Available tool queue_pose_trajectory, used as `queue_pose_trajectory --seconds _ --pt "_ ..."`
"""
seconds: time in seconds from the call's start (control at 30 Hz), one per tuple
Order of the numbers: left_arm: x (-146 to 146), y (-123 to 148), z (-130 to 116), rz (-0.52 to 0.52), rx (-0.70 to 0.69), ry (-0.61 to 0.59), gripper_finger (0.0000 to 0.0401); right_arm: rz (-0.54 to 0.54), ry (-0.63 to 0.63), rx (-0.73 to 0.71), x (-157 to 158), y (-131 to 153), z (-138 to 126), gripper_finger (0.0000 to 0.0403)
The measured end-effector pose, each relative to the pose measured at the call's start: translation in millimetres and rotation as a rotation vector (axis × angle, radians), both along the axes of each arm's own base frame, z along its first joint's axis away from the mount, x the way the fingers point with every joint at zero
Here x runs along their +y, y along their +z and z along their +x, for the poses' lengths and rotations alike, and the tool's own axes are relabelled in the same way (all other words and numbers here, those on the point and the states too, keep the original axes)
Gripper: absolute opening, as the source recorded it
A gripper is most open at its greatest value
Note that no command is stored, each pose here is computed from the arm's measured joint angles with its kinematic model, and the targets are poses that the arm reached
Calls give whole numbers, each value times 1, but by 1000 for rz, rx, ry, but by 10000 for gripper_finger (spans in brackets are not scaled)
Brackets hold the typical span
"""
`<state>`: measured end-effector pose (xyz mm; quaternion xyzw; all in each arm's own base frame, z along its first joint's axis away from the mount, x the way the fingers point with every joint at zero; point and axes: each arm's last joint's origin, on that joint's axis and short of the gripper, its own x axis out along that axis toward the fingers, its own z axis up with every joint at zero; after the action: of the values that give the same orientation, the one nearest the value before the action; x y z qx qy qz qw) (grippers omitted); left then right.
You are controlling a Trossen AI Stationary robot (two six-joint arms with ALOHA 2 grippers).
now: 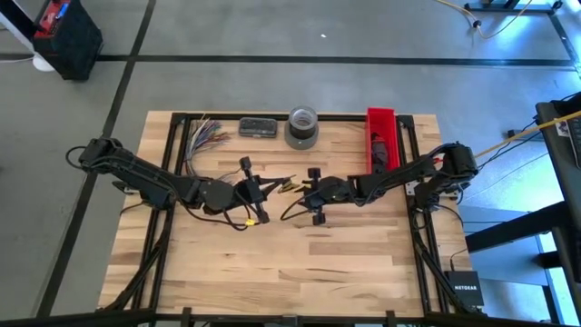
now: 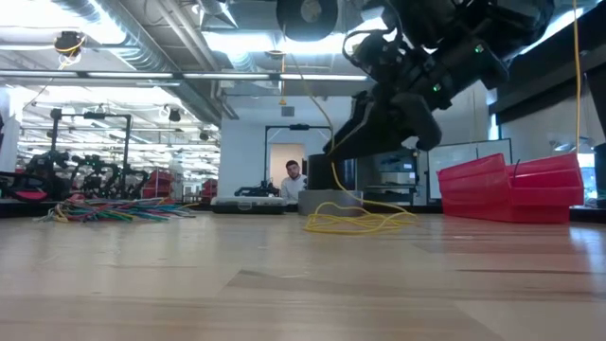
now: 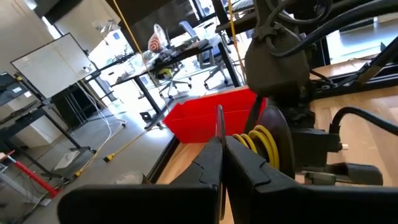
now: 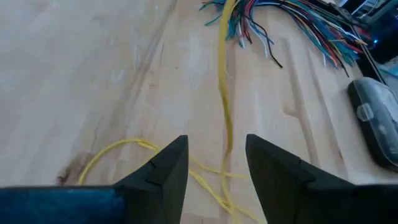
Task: Coil cords
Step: Coil the yellow wire into the black spool
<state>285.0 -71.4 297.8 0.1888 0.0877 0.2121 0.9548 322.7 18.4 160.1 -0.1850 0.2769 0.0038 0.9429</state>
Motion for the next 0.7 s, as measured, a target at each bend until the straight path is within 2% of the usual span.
queue_pose_trajectory --seconds 0.1,0.3,0.4,0.53,0.6,0.7 --pt "0 0 0 1 1 0 1 -21 -18 -5 -1 0 0 134" --pt "0 0 0 5 3 0 1 -150 -67 64 -4 -4 -3 14" --pt "-1 -1 0 28 23 -5 1 -183 -87 44 -3 7 -7 16" --pt "-3 -2 -1 32 39 -12 1 -216 -173 -15 -4 38 -21 6" --pt "-4 -2 -2 31 37 -15 1 -177 -193 -44 -5 52 -29 6" --pt "-4 -2 -2 29 37 -16 1 -36 -184 -50 -4 63 -40 15"
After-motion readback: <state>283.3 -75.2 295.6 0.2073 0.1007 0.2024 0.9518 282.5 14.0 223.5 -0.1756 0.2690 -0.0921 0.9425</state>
